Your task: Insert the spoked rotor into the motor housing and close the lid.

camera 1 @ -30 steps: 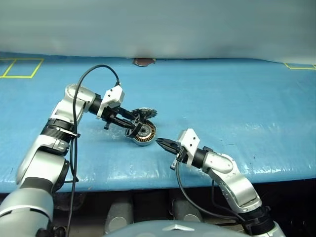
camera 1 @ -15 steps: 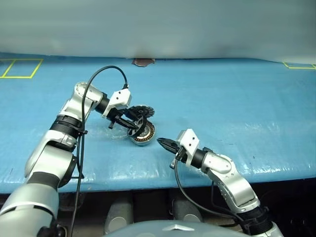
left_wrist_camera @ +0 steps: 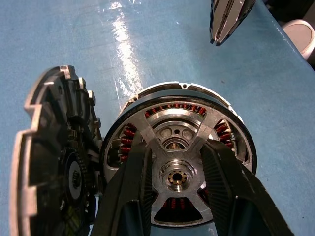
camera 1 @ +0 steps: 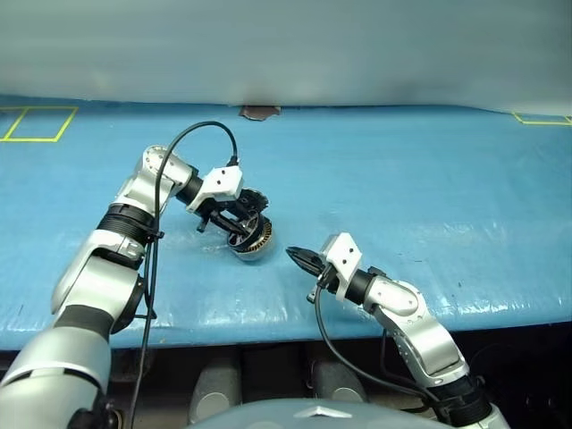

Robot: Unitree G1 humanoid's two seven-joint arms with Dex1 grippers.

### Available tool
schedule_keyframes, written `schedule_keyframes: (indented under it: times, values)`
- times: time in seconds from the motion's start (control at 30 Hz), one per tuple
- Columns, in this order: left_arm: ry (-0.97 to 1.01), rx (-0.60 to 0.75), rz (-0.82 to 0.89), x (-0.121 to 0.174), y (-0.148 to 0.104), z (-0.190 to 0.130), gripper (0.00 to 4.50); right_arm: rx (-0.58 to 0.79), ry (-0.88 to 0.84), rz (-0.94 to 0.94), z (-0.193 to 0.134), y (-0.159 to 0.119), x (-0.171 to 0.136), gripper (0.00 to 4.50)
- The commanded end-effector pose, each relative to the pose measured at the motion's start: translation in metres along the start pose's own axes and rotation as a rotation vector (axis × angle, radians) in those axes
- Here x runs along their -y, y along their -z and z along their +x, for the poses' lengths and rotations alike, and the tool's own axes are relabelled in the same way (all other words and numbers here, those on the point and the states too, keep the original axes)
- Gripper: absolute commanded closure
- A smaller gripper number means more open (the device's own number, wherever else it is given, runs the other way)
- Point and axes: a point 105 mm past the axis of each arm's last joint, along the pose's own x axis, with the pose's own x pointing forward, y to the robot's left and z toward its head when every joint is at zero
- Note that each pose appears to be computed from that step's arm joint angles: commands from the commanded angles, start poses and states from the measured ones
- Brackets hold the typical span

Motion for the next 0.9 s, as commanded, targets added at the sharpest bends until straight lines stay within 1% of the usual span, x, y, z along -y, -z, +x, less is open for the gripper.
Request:
schedule_keyframes:
  times: [0.03,0.4,0.63,0.9]
  values:
    - [-0.008,-0.008,0.010,-0.004,-0.005,-0.005,3.17,0.047,0.018,-0.025,-0.001,-0.011,0.003,4.50]
    - [-0.042,-0.017,0.067,-0.009,-0.009,-0.006,3.17,0.056,0.021,-0.033,0.000,-0.014,0.004,4.50]
    - [-0.054,0.035,0.076,-0.013,-0.022,-0.008,3.17,0.067,0.021,-0.040,0.002,-0.016,0.004,4.50]
    - [-0.054,-0.001,0.076,-0.013,-0.019,-0.011,3.17,0.075,0.037,-0.051,0.002,-0.017,0.007,4.50]
